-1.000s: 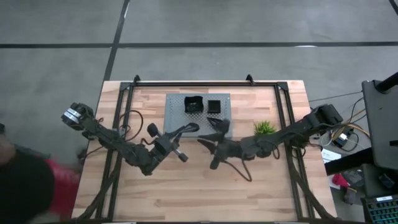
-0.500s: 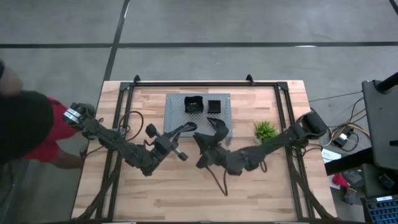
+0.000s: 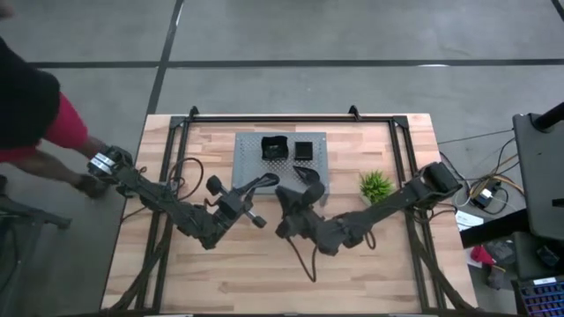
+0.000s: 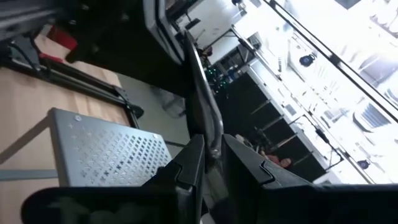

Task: Pick & Place Mini shaped plates
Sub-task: Stack the drop-shaped plate on top of the drop-shaped plate on the shelf

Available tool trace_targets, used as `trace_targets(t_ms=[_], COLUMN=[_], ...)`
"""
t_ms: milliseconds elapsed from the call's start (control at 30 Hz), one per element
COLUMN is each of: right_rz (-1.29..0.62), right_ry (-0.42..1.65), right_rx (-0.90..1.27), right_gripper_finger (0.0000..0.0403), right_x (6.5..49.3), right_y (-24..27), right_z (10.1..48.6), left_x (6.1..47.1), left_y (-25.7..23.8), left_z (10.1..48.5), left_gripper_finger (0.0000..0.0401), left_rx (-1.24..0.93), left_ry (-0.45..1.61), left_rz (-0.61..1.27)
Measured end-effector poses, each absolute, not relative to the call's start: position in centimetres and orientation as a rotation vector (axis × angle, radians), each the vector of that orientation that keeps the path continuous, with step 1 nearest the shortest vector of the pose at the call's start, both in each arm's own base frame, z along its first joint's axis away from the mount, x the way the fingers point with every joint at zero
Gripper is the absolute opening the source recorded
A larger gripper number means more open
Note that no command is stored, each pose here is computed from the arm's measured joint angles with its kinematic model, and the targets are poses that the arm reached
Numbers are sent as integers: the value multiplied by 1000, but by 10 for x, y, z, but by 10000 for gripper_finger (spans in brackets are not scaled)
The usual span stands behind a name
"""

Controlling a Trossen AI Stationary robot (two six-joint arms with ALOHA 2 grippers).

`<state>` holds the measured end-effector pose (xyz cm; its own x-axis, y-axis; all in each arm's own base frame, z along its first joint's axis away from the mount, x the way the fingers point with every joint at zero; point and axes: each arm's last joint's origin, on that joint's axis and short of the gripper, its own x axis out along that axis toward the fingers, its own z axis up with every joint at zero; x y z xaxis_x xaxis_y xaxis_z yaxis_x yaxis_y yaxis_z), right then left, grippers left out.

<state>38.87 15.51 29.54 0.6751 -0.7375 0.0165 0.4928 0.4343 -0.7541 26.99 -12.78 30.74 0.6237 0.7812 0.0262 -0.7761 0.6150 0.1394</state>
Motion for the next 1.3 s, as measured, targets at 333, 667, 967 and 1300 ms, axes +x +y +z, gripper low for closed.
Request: trace_targets(t_ms=[333,667,967,1300], right_rz=[-790,-794,-808,-843], right_ry=[345,343,341,363], right_rx=[-807,-800,-791,-808], right_gripper_finger=[52,51,9,8], right_x=[389,389,389,388], right_y=[153,152,152,148], right_z=[292,292,296,305], left_x=[271,271,271,273], left_y=[-129,-130,-130,-132], left_z=[308,307,307,307], left_gripper_finger=[0,0,0,46], left_rx=[128,118,117,135], left_ry=[21,13,9,-1], left_rz=[862,837,822,743])
